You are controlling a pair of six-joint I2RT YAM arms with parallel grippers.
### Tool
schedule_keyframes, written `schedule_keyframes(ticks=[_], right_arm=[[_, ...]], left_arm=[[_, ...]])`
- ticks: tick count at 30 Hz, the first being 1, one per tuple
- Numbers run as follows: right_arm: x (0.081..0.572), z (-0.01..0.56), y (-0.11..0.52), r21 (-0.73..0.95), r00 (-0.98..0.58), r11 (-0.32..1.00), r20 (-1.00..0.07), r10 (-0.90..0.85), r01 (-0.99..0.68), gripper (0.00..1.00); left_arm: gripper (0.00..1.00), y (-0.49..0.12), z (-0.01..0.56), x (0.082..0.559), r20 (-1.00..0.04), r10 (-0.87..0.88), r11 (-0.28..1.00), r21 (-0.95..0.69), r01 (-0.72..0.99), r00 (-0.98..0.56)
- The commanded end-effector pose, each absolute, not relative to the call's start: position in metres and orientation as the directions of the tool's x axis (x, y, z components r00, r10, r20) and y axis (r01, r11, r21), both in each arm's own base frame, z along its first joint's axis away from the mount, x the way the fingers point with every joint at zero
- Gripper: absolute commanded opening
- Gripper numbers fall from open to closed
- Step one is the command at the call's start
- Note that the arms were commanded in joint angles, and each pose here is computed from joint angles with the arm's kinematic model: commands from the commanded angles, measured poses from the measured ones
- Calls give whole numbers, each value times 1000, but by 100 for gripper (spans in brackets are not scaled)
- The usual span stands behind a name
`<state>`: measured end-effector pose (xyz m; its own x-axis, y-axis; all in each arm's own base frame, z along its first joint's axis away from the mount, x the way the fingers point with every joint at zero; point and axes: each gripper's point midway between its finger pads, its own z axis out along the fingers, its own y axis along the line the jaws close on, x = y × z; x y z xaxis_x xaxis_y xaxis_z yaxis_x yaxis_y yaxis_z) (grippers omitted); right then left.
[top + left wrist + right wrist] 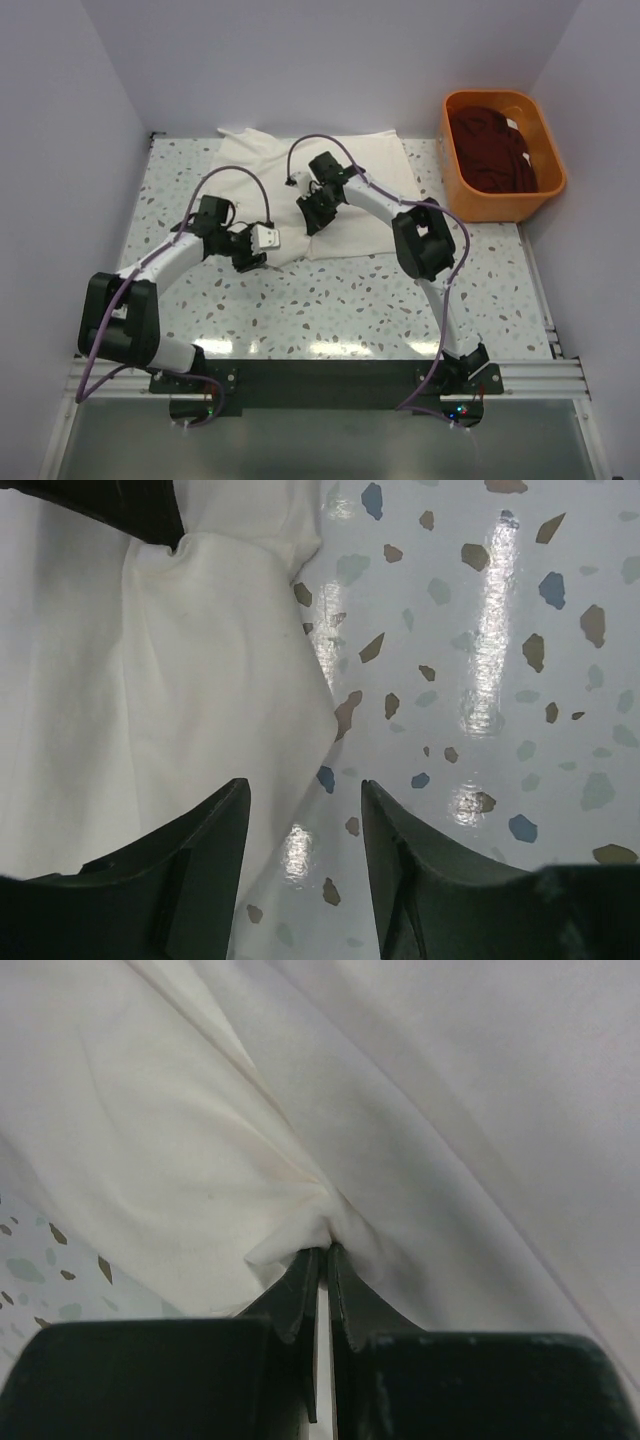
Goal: Fold and stack the t-shirts
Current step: Flatten the tshirt out
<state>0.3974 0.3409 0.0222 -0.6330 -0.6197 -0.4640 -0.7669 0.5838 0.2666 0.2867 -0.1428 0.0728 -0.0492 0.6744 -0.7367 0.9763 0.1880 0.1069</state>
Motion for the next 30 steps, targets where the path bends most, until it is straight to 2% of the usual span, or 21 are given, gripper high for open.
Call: schedule_keyframes(ticks=[1,6,12,15,19,22,30], right_arm=[[411,-3,326,225,-669,644,-422,-612,-731,0],[409,-3,325,243,-675,640,-412,-612,-728,0],[404,-2,322,257,-674,630,-405,-618,-733,0],[401,-4,321,267,-676,626,-395,-622,-732,0],[399,-6,320,269,-674,623,-388,-628,-735,0],[398,-7,320,270,-672,619,-385,-633,-738,0],[397,3,322,283,-673,614,-395,-625,-737,0]], left_arm=[[54,-154,81,307,-661,698,29,409,912,274],[56,-164,62,306,-525,709,-90,595,799,471],[58,-170,61,323,-431,723,-102,707,700,540],[57,-170,55,328,-415,730,-107,716,690,543],[53,-171,47,328,-394,722,-141,721,679,569],[49,-175,53,330,-403,706,-121,741,660,583],[43,-201,97,331,-591,606,22,681,732,532]])
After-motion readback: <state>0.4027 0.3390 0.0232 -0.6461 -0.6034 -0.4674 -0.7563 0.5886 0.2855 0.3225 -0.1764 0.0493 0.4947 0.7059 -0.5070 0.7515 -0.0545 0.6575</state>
